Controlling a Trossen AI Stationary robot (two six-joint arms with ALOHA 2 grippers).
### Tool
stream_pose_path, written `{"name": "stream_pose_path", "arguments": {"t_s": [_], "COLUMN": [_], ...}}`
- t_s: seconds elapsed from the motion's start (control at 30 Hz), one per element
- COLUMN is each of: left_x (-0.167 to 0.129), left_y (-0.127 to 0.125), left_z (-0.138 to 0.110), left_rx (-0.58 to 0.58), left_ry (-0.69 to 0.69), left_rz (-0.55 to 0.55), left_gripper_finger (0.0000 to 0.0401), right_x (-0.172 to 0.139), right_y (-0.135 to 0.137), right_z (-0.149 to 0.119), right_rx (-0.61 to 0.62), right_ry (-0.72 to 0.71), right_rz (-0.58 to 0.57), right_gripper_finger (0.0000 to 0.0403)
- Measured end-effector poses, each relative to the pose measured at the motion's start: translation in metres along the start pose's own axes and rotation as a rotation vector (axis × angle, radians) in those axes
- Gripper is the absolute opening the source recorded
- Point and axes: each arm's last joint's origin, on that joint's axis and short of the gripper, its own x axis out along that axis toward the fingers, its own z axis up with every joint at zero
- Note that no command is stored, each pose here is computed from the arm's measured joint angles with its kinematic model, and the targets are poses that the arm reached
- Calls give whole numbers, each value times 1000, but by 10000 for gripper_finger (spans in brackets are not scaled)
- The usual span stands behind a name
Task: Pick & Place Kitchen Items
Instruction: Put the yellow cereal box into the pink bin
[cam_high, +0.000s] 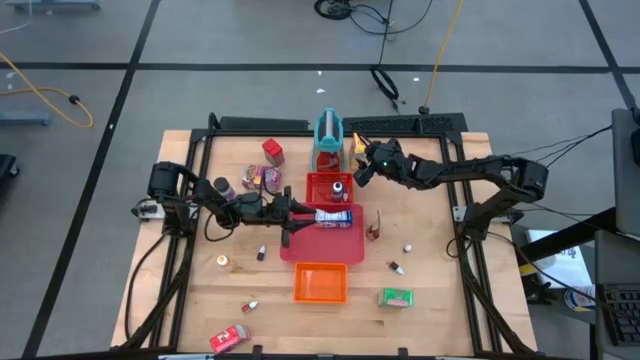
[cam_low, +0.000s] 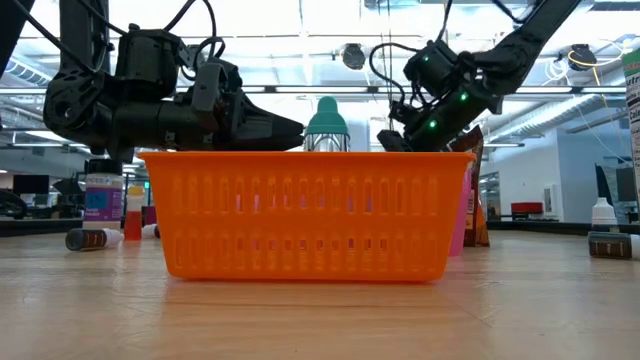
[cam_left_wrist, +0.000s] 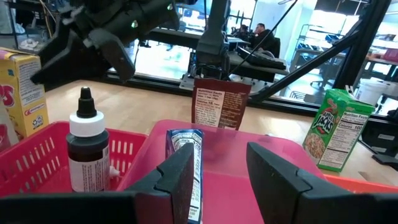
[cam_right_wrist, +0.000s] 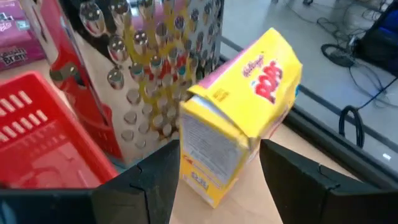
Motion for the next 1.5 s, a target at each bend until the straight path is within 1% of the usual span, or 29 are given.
{"name": "stream_pose_path", "arguments": {"t_s": [0.13, 0.2, 0.3, 0.47, 0.5, 0.7, 1.0, 1.1, 1.33, 1.5], "left_x": [0, 0, 0, 0, 0, 0, 0, 0, 0, 0], "left_y": [0, 0, 0, 0, 0, 0, 0, 0, 0, 0], "left_z": [0, 0, 0, 0, 0, -1, -1, -1, -1, -2], "left_rx": [0, 0, 0, -1, -1, -1, -1, 3, 13, 18], "left_ry": [0, 0, 2, 3, 3, 8, 8, 8, 14, 16], "left_rz": [1, 1, 1, 1, 1, 2, 2, 2, 4, 4], "left_gripper_finger": [147, 147, 147, 147, 147, 147, 147, 147, 147, 147], "right_x": [8, 9, 9, 9, 9, 9, 7, -2, -37, -63], "right_y": [0, -2, -3, -2, -2, -2, -1, 3, 8, 10], "right_z": [-3, -4, -3, -3, -3, -4, -3, 1, 18, 23], "right_rx": [-7, 15, 20, 5, -3, 4, 22, 14, -8, -23], "right_ry": [-14, -1, -10, -8, -7, -2, 1, -13, -64, -69], "right_rz": [-8, -15, -19, -14, -14, -15, -9, 7, 24, 66], "right_gripper_finger": [206, 188, 136, 23, 12, 3, 1, 1, 0, 0]}}
